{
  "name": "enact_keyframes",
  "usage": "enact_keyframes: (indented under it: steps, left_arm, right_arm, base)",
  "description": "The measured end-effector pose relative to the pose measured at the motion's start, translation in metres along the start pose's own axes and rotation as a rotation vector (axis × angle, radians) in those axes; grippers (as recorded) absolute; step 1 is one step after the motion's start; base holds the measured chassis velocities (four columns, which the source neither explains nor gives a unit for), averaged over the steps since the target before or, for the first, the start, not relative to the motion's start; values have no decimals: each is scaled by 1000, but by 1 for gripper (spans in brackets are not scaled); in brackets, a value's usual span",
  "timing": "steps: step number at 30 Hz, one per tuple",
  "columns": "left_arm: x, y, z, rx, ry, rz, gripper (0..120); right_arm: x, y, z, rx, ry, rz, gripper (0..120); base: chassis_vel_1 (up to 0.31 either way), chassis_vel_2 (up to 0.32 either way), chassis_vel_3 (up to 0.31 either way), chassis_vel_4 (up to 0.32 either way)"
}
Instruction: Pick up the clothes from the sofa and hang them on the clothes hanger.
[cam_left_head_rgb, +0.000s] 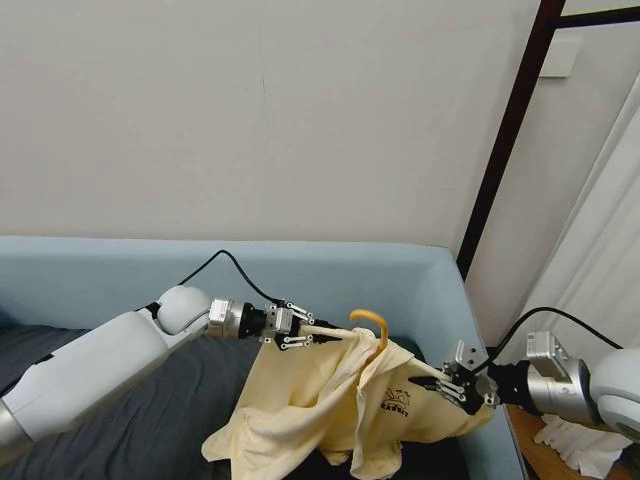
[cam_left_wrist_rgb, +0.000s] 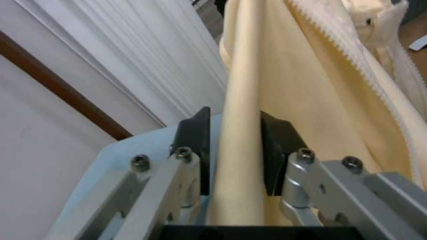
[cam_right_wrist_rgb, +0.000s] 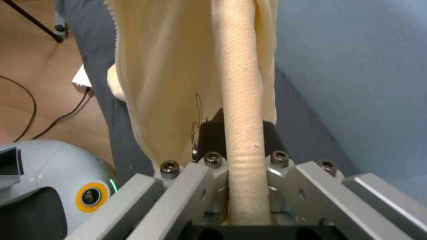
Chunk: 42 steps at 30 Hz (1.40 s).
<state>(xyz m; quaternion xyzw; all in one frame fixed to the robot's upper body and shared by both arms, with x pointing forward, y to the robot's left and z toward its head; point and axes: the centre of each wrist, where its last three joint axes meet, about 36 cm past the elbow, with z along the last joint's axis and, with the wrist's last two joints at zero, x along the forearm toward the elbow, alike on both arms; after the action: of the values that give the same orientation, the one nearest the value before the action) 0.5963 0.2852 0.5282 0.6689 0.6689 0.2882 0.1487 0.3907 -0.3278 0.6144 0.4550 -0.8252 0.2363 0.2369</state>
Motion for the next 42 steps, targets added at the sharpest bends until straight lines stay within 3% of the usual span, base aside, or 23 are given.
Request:
enact_keyframes:
  steps: [14,19,21,24,25,28,30,36,38,40,42]
  left_arm:
    - [17,8,-1,-54,16,-87,77]
    - [25,-2,-3,-57,-10,-210,94]
    - [26,-14,0,-33,-33,-307,99]
    - [31,-53,10,87,-49,-487,100]
    - [31,-53,10,87,-49,-487,100]
    - [43,-79,5,199,-68,-645,100]
    - [45,-84,3,224,-76,-686,100]
    - [46,-137,-19,407,-109,-931,100]
    - [44,-152,-18,435,-93,-1005,100]
    - [43,-156,-17,440,-90,-1022,100]
    - [35,-175,-15,469,-70,-1089,100]
  right_arm:
    - [-6,0,-1,-36,-46,70,1]
    - [-5,-3,-7,-77,-64,110,1]
    - [-4,-2,-13,-114,-52,157,1]
    - [-3,5,-23,-194,-20,225,1]
    - [-3,5,-23,-194,-20,225,1]
    - [-2,12,-32,-243,-28,258,1]
    - [-2,14,-35,-257,-34,264,1]
    - [-4,29,-47,-330,-60,294,1]
    - [1,30,-53,-352,-29,329,1]
    - [3,29,-54,-357,-23,341,1]
    - [12,26,-61,-363,-22,398,1]
  base:
    - [0,0,0,0]
    - [0,0,0,0]
    - [0,0,0,0]
    - [0,0,0,0]
    - [0,0,0,0]
    - [0,0,0,0]
    - [0,0,0,0]
    - [0,0,0,0]
    - [0,0,0,0]
    - [0,0,0,0]
    - [0,0,0,0]
